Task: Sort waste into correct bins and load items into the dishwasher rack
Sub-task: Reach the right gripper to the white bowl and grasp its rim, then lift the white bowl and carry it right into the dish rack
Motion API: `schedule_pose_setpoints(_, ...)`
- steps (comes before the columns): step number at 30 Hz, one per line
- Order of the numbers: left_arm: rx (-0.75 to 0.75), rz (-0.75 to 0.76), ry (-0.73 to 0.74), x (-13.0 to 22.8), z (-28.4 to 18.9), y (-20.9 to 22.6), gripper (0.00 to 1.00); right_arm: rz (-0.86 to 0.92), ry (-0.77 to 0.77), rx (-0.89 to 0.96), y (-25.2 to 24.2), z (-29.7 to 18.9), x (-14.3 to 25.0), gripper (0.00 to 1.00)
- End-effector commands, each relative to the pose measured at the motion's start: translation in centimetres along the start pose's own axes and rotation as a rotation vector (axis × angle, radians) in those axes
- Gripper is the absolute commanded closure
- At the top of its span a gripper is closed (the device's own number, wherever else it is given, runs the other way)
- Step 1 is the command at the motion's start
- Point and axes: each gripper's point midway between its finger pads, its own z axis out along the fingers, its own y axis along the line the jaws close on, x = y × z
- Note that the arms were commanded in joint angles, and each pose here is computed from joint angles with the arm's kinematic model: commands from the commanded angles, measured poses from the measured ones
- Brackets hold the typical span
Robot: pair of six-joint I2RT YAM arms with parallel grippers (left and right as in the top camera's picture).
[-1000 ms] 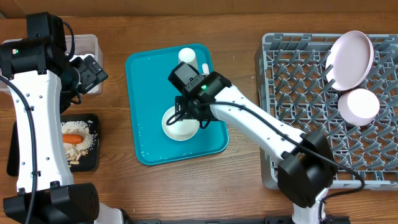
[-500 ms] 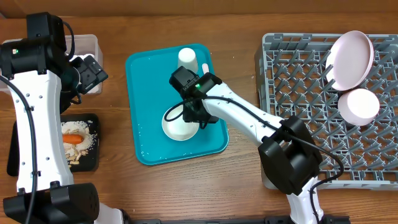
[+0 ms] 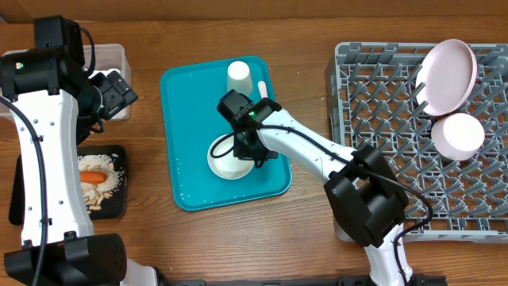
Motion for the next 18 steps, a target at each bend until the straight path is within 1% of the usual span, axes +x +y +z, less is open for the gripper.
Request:
schedule_pose_setpoints(1, 0.009, -0.025, -0.009, -0.2, -0.3, 0.0, 0.0, 0.003, 0.011, 0.012, -0.3, 0.5, 0.2, 0.95)
schedule_pose_setpoints(6, 0.009, -0.025, -0.009, -0.2, -0.3, 0.0, 0.0, 0.003, 0.033, 0.0, -0.1, 0.3, 0.6, 0.96)
schedule_pose_setpoints(9, 0.009, -0.025, -0.009, -0.2, -0.3, 0.0, 0.0, 0.005, 0.036, -0.004, 0.1, -1.0, 0.4, 0.96)
schedule_pose_setpoints(13, 0.009, -0.025, -0.009, -0.2, -0.3, 0.0, 0.0, 0.016, 0.004, -0.005, -0.4, -4.7, -0.5, 0.96)
schedule_pose_setpoints(16, 0.009, -0.025, -0.009, -0.2, -0.3, 0.0, 0.0, 0.027, -0.061, 0.019, -1.8, -8.4, -1.3, 0.96)
schedule_pose_setpoints(18, 0.009, -0.025, -0.009, -0.2, -0.3, 0.0, 0.0, 0.044, -0.131, 0.05, -3.4, -11.3, -1.9, 0.96)
